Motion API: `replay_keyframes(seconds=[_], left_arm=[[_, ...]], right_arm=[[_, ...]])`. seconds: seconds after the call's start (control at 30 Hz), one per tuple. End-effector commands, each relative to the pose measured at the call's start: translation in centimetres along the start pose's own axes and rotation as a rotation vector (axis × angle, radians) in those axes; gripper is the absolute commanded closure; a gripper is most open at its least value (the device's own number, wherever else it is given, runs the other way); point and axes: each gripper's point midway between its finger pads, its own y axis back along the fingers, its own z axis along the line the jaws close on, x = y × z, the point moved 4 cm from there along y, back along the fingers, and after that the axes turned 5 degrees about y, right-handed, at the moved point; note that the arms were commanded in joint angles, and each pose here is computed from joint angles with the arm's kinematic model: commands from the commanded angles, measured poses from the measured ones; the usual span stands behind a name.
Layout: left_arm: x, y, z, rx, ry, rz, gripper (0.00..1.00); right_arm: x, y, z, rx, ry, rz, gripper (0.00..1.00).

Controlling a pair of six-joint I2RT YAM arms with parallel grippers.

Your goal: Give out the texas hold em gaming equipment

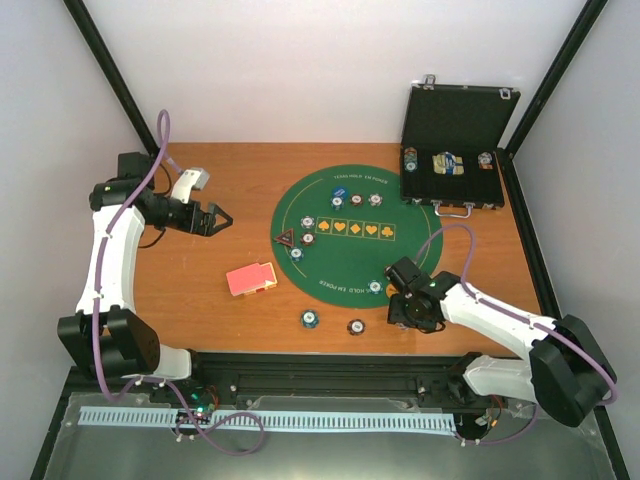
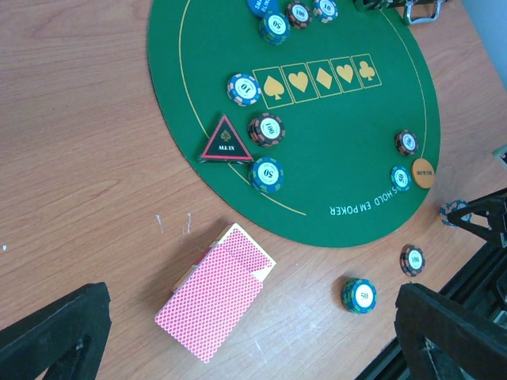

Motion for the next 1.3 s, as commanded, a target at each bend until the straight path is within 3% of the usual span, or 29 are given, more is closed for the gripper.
replay_keyframes(seconds=[0.0, 0.23, 0.63, 1.03, 1.27], left_arm=[[-1.2, 1.4, -0.9, 0.004, -0.028, -0.054, 0.00], [-1.1, 1.3, -0.9, -0.001, -0.034, -0.049, 0.00], [-1.0, 1.1, -0.8, 0.005, -0.028, -0.047, 0.00], [-1.1, 1.3, -1.1, 0.019, -0.036, -0.056, 0.00], [-0.6, 1.2, -1.4, 0.048, -0.044, -0.033, 0.00]], right_arm=[[0.0, -0.7, 0.2, 0.002, 0.001, -0.002, 0.37], [0.2, -1.2, 0.3, 0.003, 0.006, 0.011, 0.42], [-0.1, -0.5, 0.4, -0.003, 0.010, 0.000, 0.60], [-2.0, 3.8, 0.9, -0.008, 0.018, -0.076, 0.63], [-5.8, 5.8, 1.3, -0.001, 0.022, -0.137, 0.63]])
